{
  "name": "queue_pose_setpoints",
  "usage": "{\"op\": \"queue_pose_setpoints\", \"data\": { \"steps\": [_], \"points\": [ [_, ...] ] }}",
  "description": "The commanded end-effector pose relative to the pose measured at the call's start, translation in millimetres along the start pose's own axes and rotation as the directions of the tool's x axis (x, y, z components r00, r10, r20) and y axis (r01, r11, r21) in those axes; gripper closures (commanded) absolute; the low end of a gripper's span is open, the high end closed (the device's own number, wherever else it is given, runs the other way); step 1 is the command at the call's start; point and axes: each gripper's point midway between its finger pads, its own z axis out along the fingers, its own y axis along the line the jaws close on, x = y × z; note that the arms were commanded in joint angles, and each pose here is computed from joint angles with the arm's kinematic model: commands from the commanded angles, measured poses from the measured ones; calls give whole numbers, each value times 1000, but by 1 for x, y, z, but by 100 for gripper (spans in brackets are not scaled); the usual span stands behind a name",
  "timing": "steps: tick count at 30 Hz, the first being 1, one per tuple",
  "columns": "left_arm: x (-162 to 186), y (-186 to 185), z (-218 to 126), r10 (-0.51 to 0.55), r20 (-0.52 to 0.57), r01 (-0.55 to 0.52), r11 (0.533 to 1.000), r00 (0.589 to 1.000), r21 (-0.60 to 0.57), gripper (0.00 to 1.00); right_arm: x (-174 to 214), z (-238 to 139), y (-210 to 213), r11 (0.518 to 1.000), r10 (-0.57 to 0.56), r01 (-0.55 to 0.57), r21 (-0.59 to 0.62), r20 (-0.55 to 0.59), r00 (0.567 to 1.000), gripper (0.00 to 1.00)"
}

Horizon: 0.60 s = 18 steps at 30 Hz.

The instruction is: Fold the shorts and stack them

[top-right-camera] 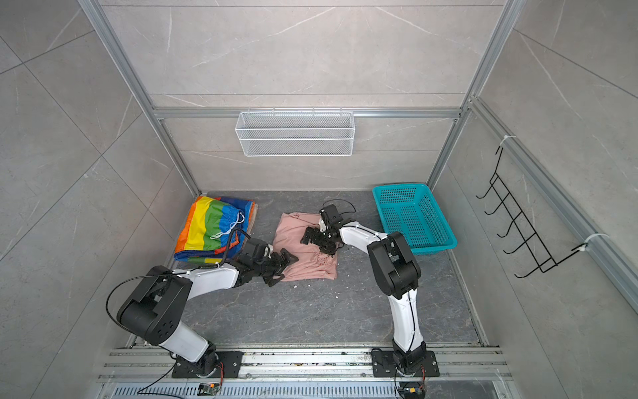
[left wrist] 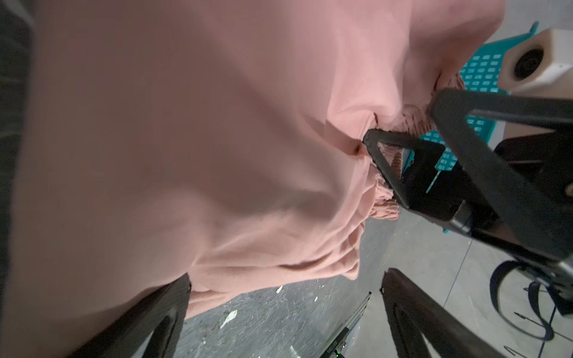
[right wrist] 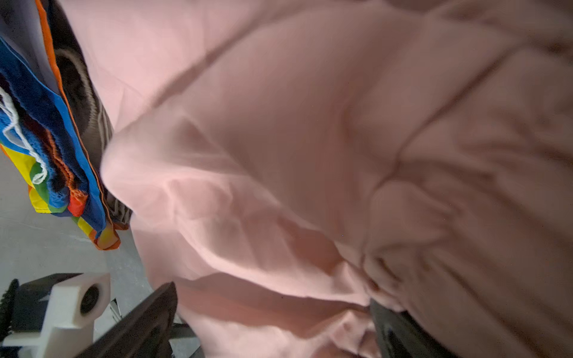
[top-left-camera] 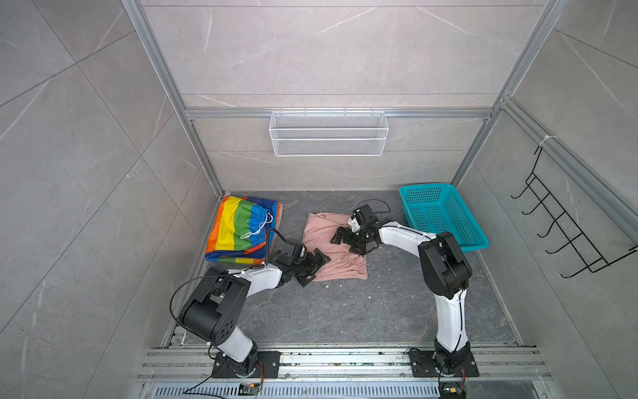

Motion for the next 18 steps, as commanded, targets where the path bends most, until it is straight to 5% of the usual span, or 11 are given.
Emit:
{"op": "queue_pose_setpoints", "data": {
  "steps": [1, 6, 11, 18],
  "points": [
    [18, 49, 1, -79, -29, 75, 989, 996, -127, 1, 4, 1, -23, 997, -31, 34, 70, -32, 999, 1],
    [2, -13, -32, 107, 23, -106, 993, 994, -54, 1, -17, -52, 28, 995, -96, 99, -25, 76, 992, 1],
    [-21, -93, -70, 295, 118, -300, 954, 948, 26, 1, -38, -82, 74, 982, -90, 113, -152, 151, 984, 1],
    [-22, -90, -23, 270, 54, -274, 957, 961, 94, 1, -62, -40, 81, 969, -13, 40, -243, 113, 994, 1]
  ]
}}
